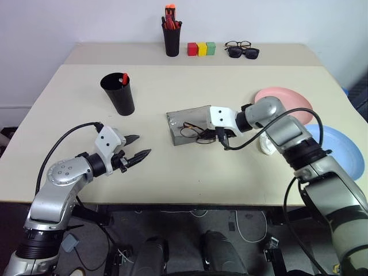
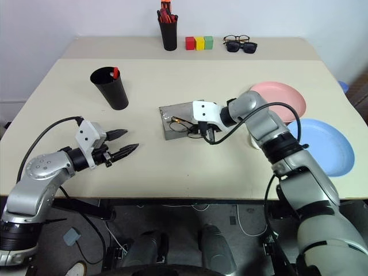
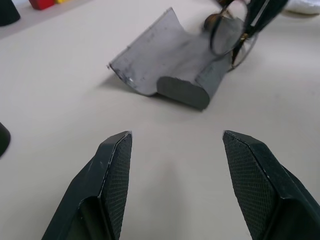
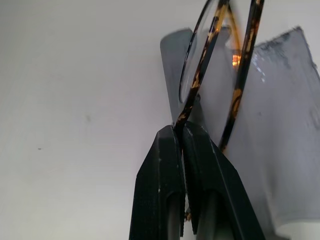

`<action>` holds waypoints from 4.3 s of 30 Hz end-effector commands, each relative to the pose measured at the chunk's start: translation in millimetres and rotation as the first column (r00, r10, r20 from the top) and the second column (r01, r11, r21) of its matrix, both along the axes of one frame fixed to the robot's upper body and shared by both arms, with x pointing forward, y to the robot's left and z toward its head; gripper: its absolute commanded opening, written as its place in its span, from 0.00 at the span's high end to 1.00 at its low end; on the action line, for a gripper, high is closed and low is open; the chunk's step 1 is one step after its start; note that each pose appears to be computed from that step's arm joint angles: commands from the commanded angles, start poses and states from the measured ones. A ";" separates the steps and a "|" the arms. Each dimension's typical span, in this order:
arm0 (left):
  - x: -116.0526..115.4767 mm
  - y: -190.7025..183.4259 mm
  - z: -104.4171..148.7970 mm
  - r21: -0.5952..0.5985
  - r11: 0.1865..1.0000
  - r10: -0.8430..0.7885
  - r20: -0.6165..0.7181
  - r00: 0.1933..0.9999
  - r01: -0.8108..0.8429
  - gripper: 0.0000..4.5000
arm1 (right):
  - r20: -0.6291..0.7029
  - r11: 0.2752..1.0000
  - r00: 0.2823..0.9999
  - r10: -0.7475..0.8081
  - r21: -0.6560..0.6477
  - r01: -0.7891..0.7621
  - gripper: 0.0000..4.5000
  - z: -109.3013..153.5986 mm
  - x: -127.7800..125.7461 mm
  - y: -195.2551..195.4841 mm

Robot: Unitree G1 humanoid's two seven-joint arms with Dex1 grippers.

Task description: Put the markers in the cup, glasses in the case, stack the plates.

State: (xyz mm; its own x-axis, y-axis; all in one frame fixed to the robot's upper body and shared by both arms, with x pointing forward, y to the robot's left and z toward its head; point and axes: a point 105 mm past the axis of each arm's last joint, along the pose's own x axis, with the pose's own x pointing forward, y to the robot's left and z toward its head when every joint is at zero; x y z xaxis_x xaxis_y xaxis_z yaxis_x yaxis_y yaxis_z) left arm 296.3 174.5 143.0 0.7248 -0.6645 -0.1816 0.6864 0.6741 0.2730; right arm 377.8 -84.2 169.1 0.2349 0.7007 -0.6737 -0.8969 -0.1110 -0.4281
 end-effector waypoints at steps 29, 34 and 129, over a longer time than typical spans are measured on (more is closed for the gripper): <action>-9.5 -0.2 10.0 -0.010 1.000 0.016 0.037 0.999 -0.016 0.35 | 0.120 0.996 0.992 0.049 -0.075 -0.040 0.99 40.5 31.3 12.2; -10.5 0.0 9.6 -0.009 1.000 0.019 0.037 0.999 -0.018 0.35 | 0.105 0.986 0.991 0.080 -0.154 -0.063 0.99 36.6 29.7 8.3; 95.1 -176.8 36.3 0.063 0.766 -0.571 -0.391 0.722 0.639 0.98 | -0.225 0.272 0.495 -0.839 0.615 0.740 0.03 3.6 -109.6 -127.3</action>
